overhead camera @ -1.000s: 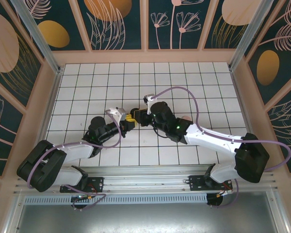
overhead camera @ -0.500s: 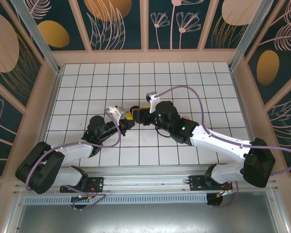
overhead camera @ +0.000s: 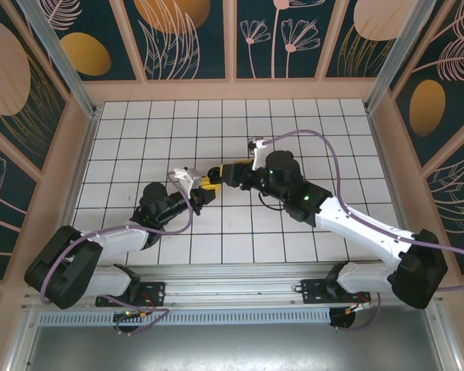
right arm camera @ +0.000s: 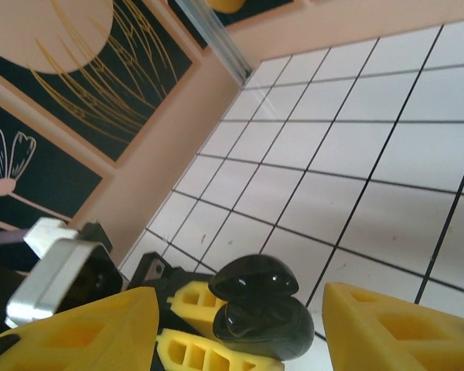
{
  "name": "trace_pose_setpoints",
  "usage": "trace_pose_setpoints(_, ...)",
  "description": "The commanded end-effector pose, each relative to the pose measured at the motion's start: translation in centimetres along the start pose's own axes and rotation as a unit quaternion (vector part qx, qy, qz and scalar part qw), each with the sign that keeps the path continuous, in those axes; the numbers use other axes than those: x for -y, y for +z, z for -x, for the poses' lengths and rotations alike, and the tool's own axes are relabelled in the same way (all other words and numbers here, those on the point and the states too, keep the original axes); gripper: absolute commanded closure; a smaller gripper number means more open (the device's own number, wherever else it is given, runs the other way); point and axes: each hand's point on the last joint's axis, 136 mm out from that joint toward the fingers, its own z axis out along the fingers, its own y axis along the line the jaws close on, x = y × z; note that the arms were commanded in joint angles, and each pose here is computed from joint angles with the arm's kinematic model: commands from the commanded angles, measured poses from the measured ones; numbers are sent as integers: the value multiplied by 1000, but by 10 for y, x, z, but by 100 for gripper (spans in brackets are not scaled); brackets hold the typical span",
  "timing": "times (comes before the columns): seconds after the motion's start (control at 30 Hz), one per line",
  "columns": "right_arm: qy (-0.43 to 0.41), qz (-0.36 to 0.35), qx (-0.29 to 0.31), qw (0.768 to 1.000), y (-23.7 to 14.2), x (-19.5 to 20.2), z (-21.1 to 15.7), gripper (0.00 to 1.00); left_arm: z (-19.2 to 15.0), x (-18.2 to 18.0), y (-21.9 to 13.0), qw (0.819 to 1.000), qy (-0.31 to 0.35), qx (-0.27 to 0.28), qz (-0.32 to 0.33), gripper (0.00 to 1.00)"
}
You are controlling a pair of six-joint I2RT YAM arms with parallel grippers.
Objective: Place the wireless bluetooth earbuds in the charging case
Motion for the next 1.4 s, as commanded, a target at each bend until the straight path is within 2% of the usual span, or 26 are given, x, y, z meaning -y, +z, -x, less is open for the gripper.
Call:
trace_pose_setpoints(0.0, 9, -4, -32, 999, 10, 0, -6, 41, 16, 2, 2, 1000, 18, 19, -1, 98)
trace_pose_setpoints(0.3, 5, -11, -57, 998, 24, 5, -17, 36, 17, 2, 2, 1000, 20, 19, -2, 98)
trace_pose_setpoints(0.7, 16, -68, -65, 995, 27, 28, -23, 36, 19, 5, 3, 999, 24, 19, -9, 98)
trace_pose_setpoints(1.2, 62, -114, -55, 990, 29, 46, -23, 38, 22, 9, 4, 999, 32, 22, -24, 98)
trace_pose_setpoints(1.37, 74, -142, -54, 986, 24, 55, -25, 42, 24, 10, 4, 999, 36, 25, -25, 97)
